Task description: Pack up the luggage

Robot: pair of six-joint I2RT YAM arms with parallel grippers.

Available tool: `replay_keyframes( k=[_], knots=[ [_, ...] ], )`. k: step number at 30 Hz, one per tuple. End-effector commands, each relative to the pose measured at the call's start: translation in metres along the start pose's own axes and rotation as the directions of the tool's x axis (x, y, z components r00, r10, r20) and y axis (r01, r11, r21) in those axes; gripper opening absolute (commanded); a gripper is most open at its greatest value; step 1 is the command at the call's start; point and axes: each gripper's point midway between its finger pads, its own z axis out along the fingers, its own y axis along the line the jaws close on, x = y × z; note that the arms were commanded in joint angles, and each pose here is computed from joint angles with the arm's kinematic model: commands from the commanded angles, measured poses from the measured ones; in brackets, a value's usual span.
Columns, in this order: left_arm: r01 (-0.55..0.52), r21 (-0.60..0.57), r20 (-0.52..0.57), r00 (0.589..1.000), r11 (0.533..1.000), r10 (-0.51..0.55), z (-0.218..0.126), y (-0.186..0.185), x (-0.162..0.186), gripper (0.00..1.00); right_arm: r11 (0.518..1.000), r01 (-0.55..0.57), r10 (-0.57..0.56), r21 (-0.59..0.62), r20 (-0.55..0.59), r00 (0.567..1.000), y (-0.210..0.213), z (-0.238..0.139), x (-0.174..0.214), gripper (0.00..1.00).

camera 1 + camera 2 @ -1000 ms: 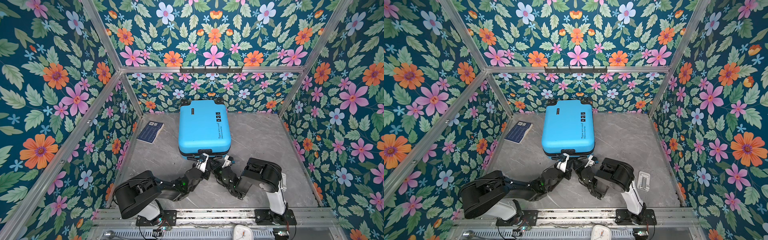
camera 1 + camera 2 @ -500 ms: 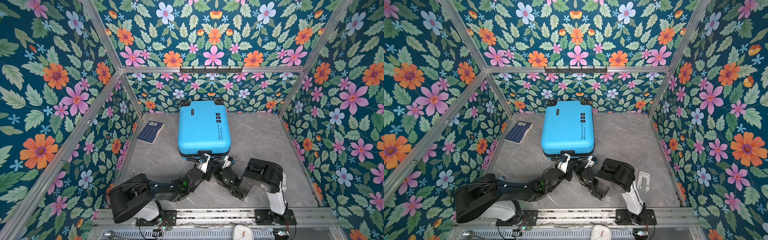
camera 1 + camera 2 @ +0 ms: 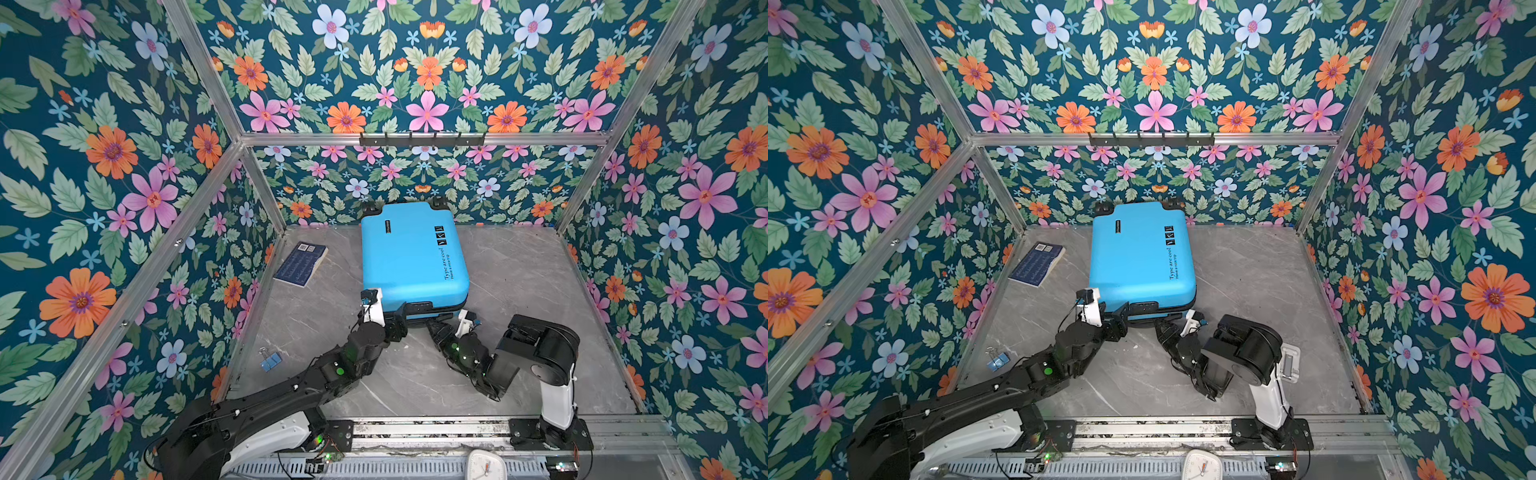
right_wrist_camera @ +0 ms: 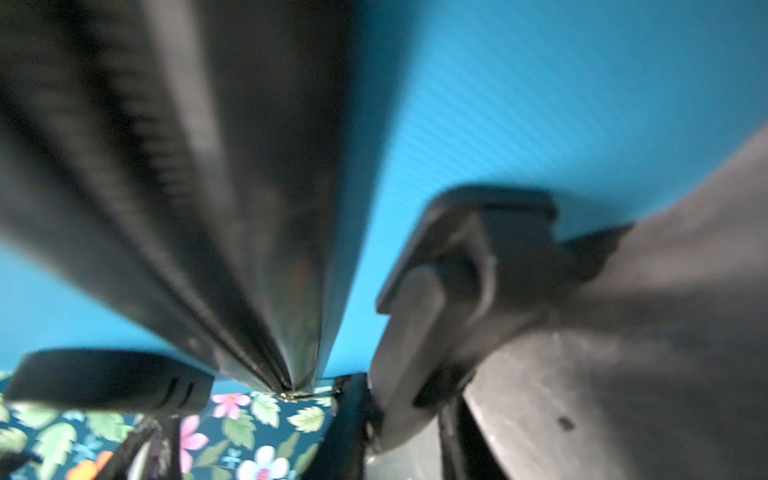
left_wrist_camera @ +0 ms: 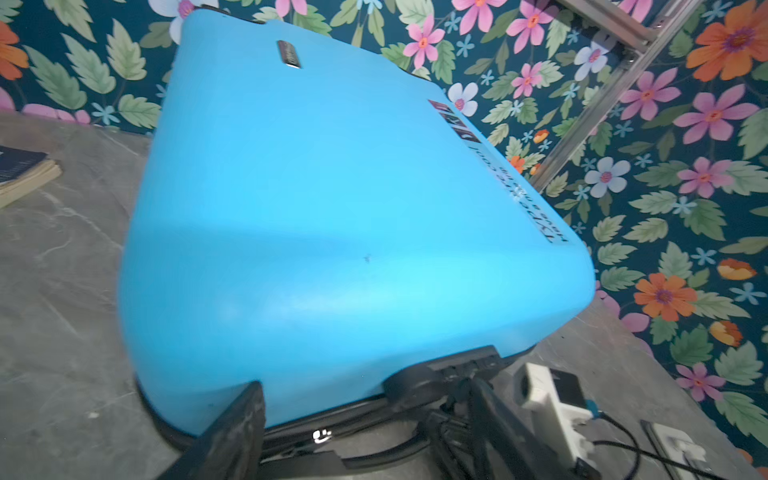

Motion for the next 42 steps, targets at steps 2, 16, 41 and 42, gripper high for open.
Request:
replay_keyframes(
  k=[2, 16, 41, 42],
  knots=[
    [0.061, -0.120, -0.022, 0.998, 0.991, -0.064, -0.003, 0.039, 0.001, 0.80, 0.978, 0.173, -0.161, 0.120, -0.104, 0.981, -0.032, -0.012, 0.011, 0.47],
    [0.156, -0.180, -0.016, 0.987, 0.971, -0.161, 0.008, 0.083, -0.008, 0.83, 0.799, 0.601, -0.569, 0.029, -0.285, 0.771, 0.046, -0.028, 0.033, 0.49],
    [0.053, 0.036, 0.093, 0.994, 0.998, -0.056, -0.024, 0.082, 0.052, 0.67, 0.998, -0.038, 0.037, 0.041, 0.023, 0.999, 0.020, 0.013, 0.016, 0.55],
    [0.047, 0.041, 0.091, 0.995, 0.998, -0.051, -0.023, 0.081, 0.054, 0.67, 0.998, -0.057, 0.057, 0.022, 0.026, 0.998, 0.018, 0.017, 0.017, 0.55]
  ],
)
